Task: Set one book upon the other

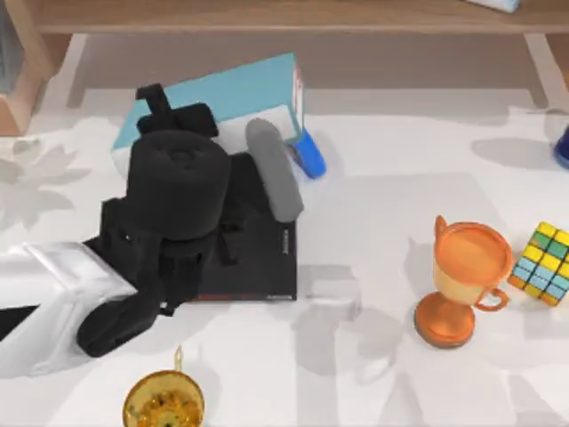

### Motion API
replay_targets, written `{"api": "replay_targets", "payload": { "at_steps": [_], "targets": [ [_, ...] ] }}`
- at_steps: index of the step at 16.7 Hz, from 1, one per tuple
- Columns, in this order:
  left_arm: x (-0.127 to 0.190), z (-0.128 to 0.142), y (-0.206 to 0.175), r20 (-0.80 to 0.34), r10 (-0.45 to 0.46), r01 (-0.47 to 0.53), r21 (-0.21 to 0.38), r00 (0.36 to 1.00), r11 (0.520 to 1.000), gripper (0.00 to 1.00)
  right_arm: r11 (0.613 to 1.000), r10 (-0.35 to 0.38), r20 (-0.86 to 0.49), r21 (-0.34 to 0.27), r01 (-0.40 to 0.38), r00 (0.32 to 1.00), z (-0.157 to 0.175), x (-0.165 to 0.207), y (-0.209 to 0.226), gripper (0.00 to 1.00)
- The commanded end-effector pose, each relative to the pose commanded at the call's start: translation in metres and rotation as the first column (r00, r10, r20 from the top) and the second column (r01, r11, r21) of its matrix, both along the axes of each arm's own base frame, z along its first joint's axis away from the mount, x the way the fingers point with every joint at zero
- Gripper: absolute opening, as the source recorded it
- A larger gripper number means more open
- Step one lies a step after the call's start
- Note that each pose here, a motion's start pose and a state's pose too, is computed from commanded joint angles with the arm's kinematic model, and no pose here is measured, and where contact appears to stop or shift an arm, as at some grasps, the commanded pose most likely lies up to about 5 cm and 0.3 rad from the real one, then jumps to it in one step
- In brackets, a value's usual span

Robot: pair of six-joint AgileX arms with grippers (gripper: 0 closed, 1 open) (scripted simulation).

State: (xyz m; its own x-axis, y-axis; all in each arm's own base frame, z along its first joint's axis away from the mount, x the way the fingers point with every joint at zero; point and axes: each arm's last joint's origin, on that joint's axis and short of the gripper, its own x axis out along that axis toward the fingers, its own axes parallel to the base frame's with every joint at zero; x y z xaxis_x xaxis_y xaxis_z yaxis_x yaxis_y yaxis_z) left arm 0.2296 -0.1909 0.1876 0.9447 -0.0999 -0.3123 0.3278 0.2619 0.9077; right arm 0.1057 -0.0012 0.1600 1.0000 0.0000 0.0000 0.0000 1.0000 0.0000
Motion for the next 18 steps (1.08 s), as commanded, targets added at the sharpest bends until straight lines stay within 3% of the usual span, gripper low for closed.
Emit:
{"api": "replay_targets", "payload": {
  "at_steps": [3,5,18],
  "targets": [
    [-0.026,-0.056,-0.002,-0.149,-0.027,0.06,0.219,0.988,0.974,0.0,1.0,0.0,0.0,0.0,0.0,1.0,0.0,0.0,0.0,1.0],
    [-0.034,-0.07,0.0,-0.189,-0.03,0.082,0.277,0.982,0.957,0.0,1.0,0.0,0.0,0.0,0.0,1.0,0.0,0.0,0.0,1.0],
    [-0.03,-0.072,0.0,-0.189,-0.03,0.082,0.277,0.982,0.957,0.0,1.0,0.0,0.0,0.0,0.0,1.0,0.0,0.0,0.0,1.0]
  ]
}}
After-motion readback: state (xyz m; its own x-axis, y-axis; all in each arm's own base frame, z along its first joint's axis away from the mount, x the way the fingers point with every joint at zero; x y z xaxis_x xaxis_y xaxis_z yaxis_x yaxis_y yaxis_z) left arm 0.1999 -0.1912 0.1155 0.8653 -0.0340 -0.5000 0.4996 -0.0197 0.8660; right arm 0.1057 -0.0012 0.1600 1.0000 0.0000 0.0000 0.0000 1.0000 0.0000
